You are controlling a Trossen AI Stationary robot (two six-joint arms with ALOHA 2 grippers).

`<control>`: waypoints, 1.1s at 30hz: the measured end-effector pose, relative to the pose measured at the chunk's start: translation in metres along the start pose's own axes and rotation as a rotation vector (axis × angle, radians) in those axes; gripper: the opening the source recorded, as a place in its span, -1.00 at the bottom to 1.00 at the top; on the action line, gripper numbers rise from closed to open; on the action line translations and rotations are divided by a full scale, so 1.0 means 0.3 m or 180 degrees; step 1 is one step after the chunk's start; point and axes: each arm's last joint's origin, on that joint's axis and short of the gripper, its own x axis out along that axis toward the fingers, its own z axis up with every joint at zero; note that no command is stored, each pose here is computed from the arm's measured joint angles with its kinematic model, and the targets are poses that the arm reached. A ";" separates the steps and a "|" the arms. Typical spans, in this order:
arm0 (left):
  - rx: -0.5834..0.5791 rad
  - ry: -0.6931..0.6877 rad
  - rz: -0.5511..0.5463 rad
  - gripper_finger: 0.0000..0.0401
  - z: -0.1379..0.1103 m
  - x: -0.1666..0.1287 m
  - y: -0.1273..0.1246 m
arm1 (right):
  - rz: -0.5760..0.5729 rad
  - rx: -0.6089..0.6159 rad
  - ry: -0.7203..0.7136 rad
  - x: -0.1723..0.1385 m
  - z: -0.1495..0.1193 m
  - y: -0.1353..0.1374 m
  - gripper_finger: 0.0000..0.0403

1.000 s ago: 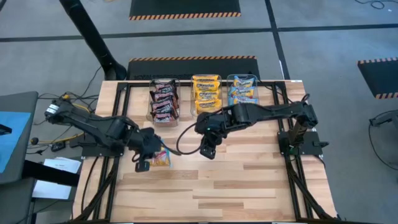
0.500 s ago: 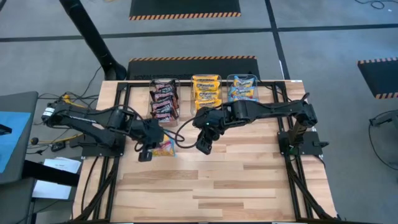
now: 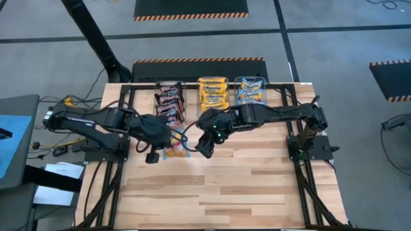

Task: Sort Maruchan noodles
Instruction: Put the blue noodle pack into the right transparent bin

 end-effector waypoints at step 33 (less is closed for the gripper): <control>0.0405 -0.0551 0.0513 -1.00 0.088 -0.064 0.015 | 0.0297 0.0844 -0.0645 -0.021 0.116 -0.054 0.13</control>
